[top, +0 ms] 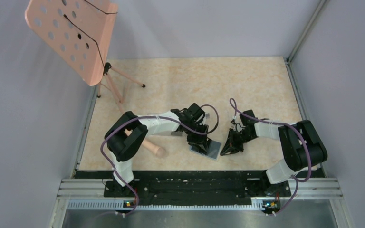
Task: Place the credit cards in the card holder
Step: Insert the credit card into the card holder.
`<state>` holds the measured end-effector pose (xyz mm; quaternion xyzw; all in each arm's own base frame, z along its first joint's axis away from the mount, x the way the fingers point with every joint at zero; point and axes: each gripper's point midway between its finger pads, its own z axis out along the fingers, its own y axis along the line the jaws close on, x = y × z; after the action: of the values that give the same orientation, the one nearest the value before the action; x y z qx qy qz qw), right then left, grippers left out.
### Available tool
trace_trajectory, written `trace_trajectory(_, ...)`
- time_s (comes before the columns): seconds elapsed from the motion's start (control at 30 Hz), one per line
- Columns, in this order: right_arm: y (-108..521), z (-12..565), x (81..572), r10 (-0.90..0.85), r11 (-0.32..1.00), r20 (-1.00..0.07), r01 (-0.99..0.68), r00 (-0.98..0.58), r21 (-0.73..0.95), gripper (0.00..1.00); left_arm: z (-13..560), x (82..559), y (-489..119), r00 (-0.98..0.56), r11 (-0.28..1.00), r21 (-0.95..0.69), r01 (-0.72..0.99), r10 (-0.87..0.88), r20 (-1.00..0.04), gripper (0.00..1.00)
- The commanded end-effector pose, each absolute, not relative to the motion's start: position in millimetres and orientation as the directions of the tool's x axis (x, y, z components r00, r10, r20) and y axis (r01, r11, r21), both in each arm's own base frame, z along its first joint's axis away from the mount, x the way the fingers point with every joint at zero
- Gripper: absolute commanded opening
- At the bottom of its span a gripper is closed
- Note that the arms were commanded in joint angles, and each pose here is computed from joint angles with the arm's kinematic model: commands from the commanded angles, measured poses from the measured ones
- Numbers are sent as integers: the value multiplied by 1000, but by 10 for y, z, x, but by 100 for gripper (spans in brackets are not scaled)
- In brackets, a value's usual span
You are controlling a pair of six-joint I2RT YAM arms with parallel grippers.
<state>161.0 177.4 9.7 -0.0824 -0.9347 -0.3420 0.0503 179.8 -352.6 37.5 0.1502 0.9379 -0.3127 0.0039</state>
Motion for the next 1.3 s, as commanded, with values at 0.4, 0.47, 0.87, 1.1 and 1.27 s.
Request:
trace_trajectory(0.4, 1598, -106, 1764, 115, 836, 21, 108, -993, 538, 0, 319, 1968, -3335, -919, 866, -312, 392, 357, -165, 54)
trace_trajectory(0.47, 1595, -108, 1756, 116, 836, 24, 110, -993, 538, 0, 303, 1989, -3324, -920, 874, -293, 388, 352, -169, 54)
trace_trajectory(0.87, 1606, -105, 1741, 107, 832, 25, 103, -994, 546, 0, 277, 1937, -3564, -914, 836, -369, 406, 369, -170, 40)
trace_trajectory(1.1, 1623, -89, 1766, 107, 827, 21, 101, -994, 553, 0, 379, 1864, -3765, -902, 801, -417, 431, 390, -183, 38)
trace_trajectory(1.27, 1630, -79, 1771, 105, 825, 20, 98, -994, 557, 0, 468, 1782, -3968, -898, 761, -478, 439, 396, -194, 38)
